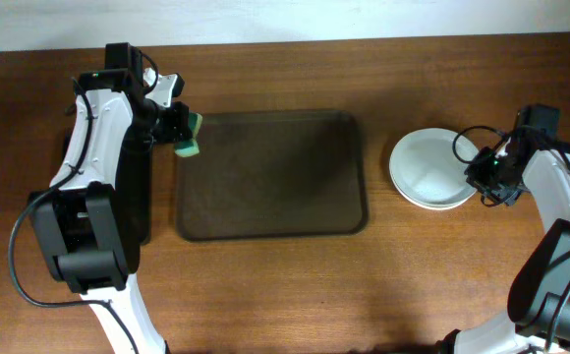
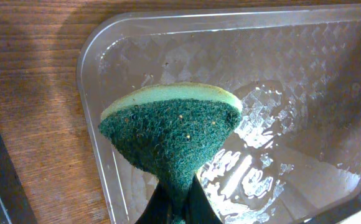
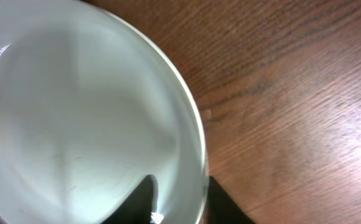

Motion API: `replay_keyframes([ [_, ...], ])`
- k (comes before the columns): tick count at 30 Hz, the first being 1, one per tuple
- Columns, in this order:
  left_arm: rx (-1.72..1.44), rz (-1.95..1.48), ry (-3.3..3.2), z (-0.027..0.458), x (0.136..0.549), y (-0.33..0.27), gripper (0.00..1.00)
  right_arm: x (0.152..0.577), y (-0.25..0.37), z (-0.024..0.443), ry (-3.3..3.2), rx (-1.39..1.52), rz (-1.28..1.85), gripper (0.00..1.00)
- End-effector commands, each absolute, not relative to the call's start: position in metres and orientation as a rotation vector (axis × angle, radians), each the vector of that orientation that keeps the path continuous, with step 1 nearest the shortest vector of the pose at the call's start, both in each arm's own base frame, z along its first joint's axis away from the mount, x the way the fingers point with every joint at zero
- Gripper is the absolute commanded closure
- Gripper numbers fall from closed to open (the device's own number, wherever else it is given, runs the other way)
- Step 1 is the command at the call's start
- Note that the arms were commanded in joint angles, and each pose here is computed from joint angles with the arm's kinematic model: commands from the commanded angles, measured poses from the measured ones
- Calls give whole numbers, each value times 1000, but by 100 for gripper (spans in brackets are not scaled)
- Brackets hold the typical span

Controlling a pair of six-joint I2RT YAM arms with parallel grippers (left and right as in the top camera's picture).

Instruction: Clean dirty plates on tray and stack at the side

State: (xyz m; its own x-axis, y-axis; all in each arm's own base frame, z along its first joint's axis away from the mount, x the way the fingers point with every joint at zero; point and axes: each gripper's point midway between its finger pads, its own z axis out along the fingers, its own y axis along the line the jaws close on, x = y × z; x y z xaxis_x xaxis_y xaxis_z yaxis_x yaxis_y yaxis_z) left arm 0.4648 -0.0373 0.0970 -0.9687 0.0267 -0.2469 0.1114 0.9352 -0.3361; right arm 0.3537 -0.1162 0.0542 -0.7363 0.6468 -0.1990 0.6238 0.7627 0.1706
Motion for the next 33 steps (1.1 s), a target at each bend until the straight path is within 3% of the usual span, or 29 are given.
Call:
replay_keyframes([
  [1,110,-505,2839,104,470,-35,99,355,-112,56,2713,976,129,35],
  [5,70,-445,2848,156,466,-18,99,360,-98,74,2721,936,215,31],
  [11,-339,175,2989,213,408,80,99,379,-46,166,2665,608,230,7],
  [21,-618,244,3146,116,374,132,99,382,-8,168,2693,466,229,4],
  [24,-595,232,3185,83,367,128,58,381,-8,167,2698,467,229,4],
  [25,-596,232,3186,78,366,128,52,381,-8,167,2698,468,228,4],
  [26,-596,233,3179,76,368,129,39,381,-8,167,2697,468,228,4],
  [27,-595,234,3161,75,372,130,7,381,-8,167,2697,467,228,3],
  [28,-593,235,3144,75,376,131,2,381,-8,167,2698,468,228,4],
  [33,-584,142,3057,99,399,126,1,382,-9,172,2694,430,218,0],
])
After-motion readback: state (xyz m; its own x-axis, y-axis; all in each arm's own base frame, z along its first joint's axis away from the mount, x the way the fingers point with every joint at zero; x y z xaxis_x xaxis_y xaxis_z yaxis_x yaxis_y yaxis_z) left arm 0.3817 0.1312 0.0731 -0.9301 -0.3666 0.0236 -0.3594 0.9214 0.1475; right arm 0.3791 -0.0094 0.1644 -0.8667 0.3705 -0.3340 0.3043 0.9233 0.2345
